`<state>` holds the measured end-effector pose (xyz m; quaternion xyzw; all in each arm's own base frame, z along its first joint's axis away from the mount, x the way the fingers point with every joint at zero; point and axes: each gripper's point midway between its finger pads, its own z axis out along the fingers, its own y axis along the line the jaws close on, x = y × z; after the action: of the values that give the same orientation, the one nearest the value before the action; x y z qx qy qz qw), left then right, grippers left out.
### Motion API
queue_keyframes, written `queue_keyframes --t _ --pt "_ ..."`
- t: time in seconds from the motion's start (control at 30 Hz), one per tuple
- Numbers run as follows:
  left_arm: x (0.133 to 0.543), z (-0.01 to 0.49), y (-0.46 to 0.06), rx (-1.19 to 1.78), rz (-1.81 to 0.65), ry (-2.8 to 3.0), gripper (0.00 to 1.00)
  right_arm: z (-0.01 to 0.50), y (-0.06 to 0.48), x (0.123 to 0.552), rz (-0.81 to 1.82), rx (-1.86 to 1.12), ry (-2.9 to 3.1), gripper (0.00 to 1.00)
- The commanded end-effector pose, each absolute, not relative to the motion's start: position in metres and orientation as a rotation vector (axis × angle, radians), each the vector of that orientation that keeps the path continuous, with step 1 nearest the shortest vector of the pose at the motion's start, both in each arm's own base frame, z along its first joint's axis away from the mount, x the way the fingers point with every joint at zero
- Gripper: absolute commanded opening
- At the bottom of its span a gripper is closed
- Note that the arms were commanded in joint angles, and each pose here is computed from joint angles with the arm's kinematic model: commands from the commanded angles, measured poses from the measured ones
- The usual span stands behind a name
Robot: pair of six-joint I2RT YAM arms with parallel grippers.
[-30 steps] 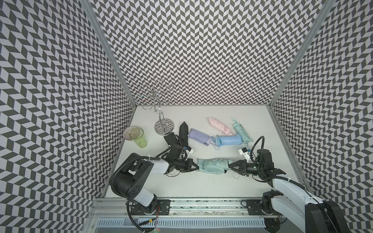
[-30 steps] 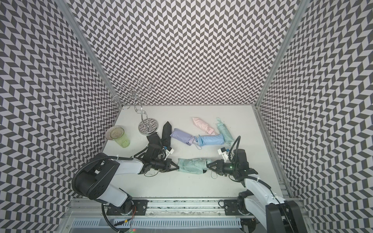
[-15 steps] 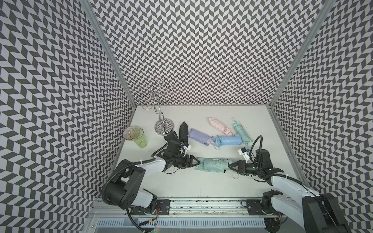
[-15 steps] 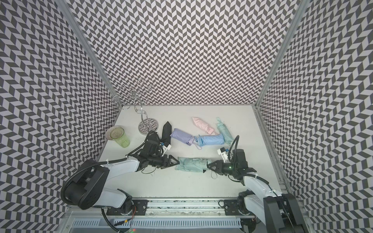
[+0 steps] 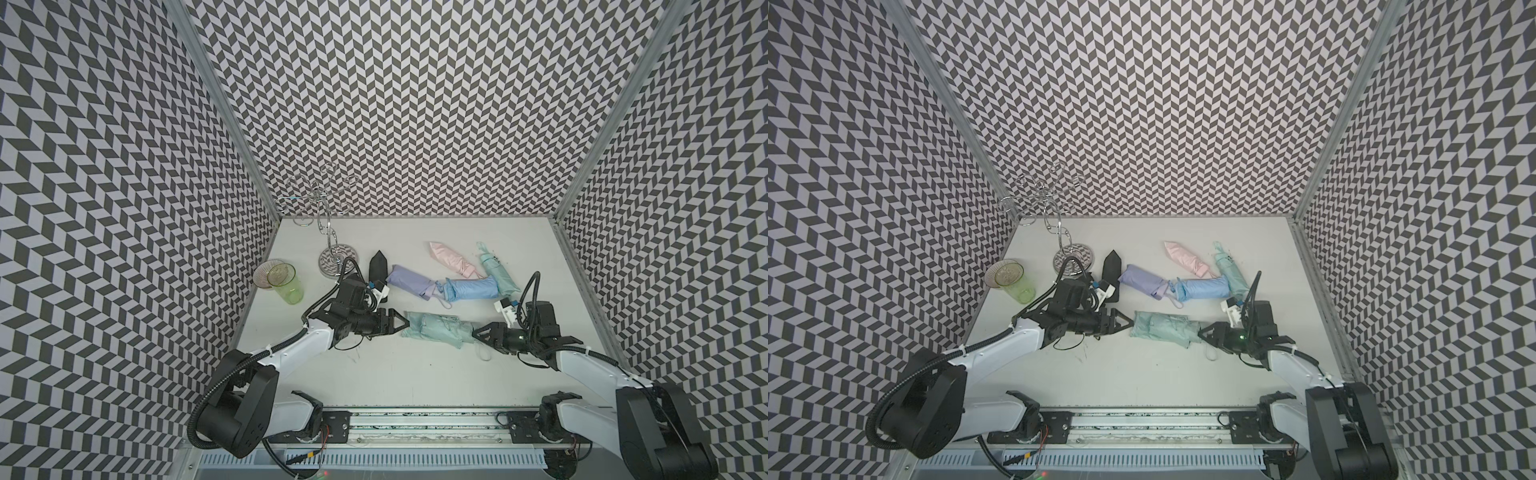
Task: Take umbrellas out of sleeves
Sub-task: Place the umbrella sleeve at the center of the board, then pick up the umbrella from the center of the board.
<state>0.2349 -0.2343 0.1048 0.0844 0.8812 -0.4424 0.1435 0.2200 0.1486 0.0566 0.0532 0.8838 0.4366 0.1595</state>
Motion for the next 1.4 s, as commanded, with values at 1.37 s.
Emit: queue_keyframes --t 1.37 --pt "0.262 0.131 -0.235 0.429 -1.233 2.478 0.76 0.129 0.165 0.396 -0.085 -1.515 1.926 0.95"
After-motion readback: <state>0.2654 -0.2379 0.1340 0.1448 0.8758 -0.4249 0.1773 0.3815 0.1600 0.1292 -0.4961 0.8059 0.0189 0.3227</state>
